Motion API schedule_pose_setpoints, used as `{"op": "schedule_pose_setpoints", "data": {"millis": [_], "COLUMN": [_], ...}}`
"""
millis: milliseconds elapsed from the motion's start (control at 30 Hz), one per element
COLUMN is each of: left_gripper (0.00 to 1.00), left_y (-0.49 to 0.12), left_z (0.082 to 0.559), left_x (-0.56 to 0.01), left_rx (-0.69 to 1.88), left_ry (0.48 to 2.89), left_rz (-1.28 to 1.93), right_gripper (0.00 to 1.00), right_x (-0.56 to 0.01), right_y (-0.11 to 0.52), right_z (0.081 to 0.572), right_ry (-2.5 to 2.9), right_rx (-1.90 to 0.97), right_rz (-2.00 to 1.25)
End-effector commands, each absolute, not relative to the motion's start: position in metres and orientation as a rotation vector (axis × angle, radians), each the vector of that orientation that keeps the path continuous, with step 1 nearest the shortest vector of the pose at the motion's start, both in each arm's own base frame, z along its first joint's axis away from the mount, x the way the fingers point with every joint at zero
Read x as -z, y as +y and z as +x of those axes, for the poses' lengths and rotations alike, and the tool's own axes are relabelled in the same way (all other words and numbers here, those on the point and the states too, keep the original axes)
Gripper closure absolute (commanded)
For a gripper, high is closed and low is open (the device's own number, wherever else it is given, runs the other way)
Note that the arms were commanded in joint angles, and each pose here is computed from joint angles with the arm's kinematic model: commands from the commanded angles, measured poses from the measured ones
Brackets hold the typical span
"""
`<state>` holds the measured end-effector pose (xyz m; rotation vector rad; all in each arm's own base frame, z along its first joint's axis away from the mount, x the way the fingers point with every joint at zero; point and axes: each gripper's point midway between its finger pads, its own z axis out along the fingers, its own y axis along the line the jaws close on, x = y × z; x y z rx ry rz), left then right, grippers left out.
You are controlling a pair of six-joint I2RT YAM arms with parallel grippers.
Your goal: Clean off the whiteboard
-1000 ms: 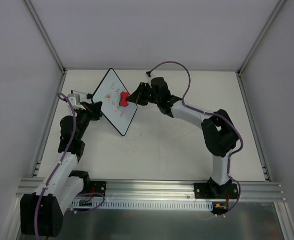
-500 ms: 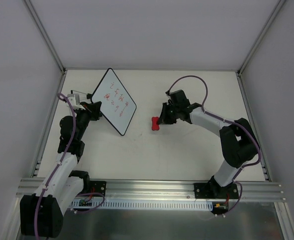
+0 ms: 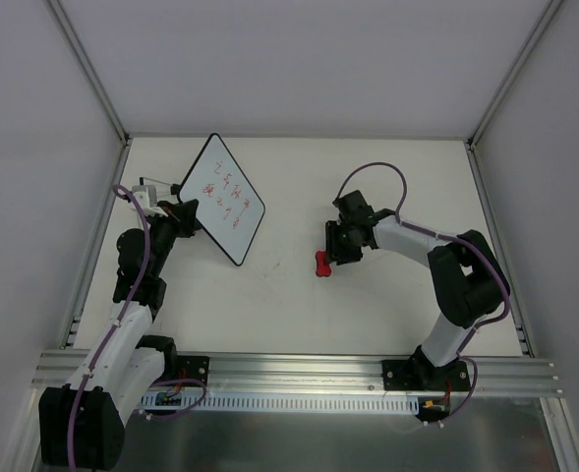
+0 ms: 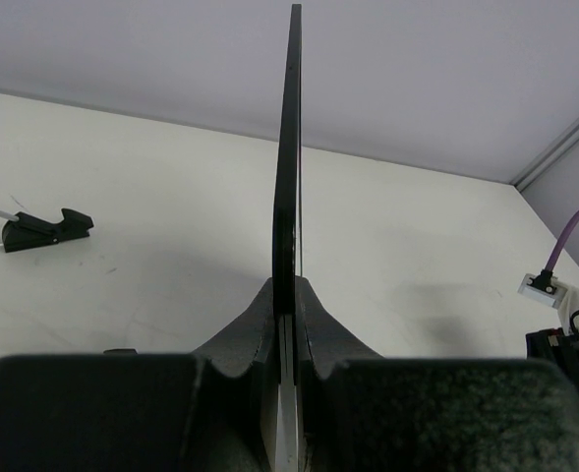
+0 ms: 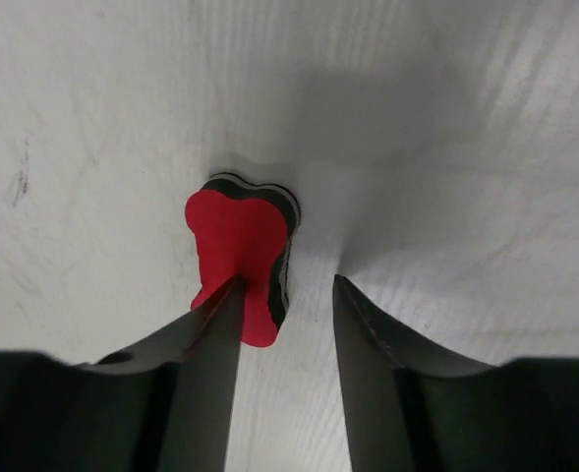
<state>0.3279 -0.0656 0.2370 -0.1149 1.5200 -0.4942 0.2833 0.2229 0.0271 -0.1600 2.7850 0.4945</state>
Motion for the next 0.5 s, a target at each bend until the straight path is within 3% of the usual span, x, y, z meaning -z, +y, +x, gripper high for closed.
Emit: {"op": "schedule_pose_setpoints", "data": {"millis": [0,67,200,467], "left_gripper": [1.00,1.00,1.00,1.00], "left_y": [-0.060,-0.060,-0.059,-0.059], "left_z": [0.330,0.330,0.331,0.331], "left_x": [-0.248,-0.248,-0.246,-0.243], "left_rx": [0.418,0.417,0.408,0.406], "left_ry": [1.495,1.495,1.502,1.514], "left_rz": [-0.065,-0.064,-0.064,-0.068], "right_gripper": [0.55,0.40,0.25,0.24], "right_x": [-0.037,-0.052,-0.073,-0.069], "right_y": [0.203,0.194,0.199,0.223], "right_z": [0.289,0.295,0.301,0.295], "right_ry": [2.762,2.723,2.668,2.688], "right_rx": [-0.351,-0.238,-0.175,-0.106], "right_rz": [-0.156,-0.143,-0.135,-0.107]}}
